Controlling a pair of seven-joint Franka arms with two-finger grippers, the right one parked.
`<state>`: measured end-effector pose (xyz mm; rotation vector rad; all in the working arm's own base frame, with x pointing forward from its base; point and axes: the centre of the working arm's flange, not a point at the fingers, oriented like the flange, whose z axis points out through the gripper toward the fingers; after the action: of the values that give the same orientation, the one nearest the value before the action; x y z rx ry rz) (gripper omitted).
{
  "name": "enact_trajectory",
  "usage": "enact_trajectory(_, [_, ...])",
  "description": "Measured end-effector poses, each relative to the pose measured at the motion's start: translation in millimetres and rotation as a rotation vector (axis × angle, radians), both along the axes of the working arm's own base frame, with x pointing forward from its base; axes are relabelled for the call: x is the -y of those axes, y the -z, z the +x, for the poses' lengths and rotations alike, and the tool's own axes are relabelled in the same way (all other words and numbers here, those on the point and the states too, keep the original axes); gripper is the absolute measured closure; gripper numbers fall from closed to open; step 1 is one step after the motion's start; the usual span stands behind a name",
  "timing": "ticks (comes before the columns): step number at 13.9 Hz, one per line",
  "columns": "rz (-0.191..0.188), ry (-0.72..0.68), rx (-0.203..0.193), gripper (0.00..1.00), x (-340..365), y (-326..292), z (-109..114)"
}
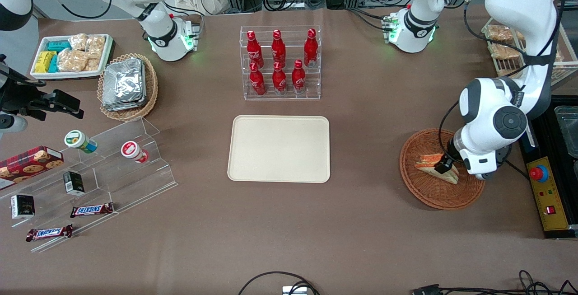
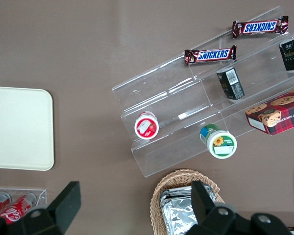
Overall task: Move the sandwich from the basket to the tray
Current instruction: 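Lower the left gripper and close it on the sandwich's edge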
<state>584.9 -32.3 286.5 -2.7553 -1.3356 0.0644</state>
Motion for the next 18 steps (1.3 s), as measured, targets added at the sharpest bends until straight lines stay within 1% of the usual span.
enact_trajectory(5, [0.0,0.005,0.021,0.0,1,10,3])
enact_trajectory(7, [0.0,0.007,0.02,0.0,1,18,2])
enact_trajectory(8, [0.001,0.008,0.019,0.07,1,20,2])
enact_trajectory(9, [0.002,0.011,0.017,0.17,1,21,2])
enact_trajectory(10, [0.008,0.02,0.017,0.3,1,22,2])
enact_trajectory(12, [0.018,0.049,0.017,0.52,1,22,2])
enact_trajectory(15, [0.016,0.134,0.008,0.78,-1,20,1])
enact_trajectory(16, [0.016,0.175,-0.001,0.82,-3,16,1])
enact_trajectory(18, [0.012,0.279,-0.005,0.82,-7,-1,2])
